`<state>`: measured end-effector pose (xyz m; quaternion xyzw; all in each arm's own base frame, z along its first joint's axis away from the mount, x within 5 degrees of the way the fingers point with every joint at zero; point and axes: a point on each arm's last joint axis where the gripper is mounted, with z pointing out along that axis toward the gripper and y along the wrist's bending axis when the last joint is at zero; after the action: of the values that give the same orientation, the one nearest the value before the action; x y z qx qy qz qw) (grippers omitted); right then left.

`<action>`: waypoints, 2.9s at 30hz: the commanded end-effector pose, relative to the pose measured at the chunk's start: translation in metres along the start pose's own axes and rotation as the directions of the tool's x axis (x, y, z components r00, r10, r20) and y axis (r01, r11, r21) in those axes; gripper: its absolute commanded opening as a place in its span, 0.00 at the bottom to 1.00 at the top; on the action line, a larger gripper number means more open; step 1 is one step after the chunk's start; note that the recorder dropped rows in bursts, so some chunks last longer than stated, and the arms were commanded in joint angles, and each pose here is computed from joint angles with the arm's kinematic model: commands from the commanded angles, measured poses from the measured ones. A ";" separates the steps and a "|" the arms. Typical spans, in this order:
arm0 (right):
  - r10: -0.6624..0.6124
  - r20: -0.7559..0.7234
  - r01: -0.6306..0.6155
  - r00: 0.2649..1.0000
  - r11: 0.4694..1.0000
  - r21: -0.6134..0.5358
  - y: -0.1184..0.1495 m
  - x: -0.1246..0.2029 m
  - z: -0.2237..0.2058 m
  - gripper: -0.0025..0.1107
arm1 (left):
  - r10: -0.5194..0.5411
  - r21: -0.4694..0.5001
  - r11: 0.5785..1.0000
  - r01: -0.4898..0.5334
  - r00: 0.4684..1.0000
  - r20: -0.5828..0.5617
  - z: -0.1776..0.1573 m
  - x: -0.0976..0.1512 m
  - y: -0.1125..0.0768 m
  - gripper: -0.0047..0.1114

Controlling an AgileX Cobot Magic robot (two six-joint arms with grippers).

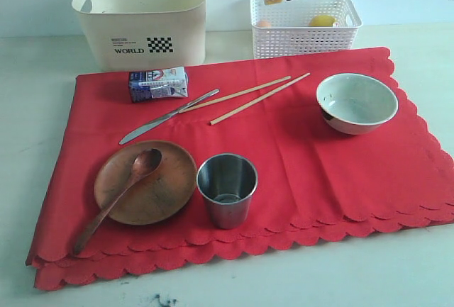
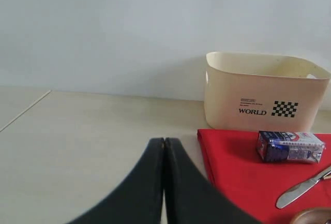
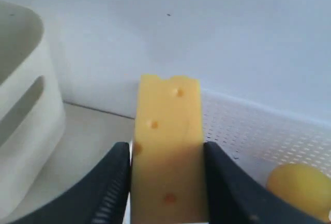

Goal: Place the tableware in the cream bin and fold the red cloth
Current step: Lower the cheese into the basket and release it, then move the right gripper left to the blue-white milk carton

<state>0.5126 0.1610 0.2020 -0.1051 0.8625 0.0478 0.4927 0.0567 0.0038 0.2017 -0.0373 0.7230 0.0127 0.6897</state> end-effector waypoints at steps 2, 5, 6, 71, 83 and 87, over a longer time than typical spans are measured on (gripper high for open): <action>0.054 -0.010 -0.054 0.998 0.997 0.050 -0.017 -0.001 0.016 0.02 | 0.000 0.007 1.000 -0.001 1.000 0.007 0.000 0.000 0.000 0.06; 0.055 -0.030 -0.054 0.998 0.997 0.061 -0.017 0.002 0.019 0.04 | 0.000 0.007 1.000 -0.001 1.000 0.007 0.000 0.000 0.000 0.06; 0.056 -0.037 -0.053 0.998 0.997 0.064 -0.018 0.003 0.020 0.07 | 0.000 0.007 1.000 -0.001 1.000 0.007 0.000 0.000 0.000 0.06; -0.465 -0.200 0.341 0.862 0.825 -0.450 0.078 -0.010 -0.051 0.02 | 0.000 0.007 1.000 -0.001 1.000 0.007 0.000 0.000 0.000 0.06; -0.568 -0.179 0.415 0.803 0.749 -0.516 0.082 0.013 -0.033 0.02 | 0.000 0.007 1.000 -0.001 1.000 0.007 0.000 0.000 0.000 0.06; -0.591 -0.131 0.428 0.796 0.703 -0.567 0.088 0.019 -0.029 0.02 | 0.000 0.007 1.000 -0.001 1.000 0.007 0.000 0.000 0.000 0.06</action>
<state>0.4589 0.2337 0.1991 -0.4558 0.8342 0.1042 0.2923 0.0567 0.0038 0.2017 -0.0373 0.7230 0.0127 0.6897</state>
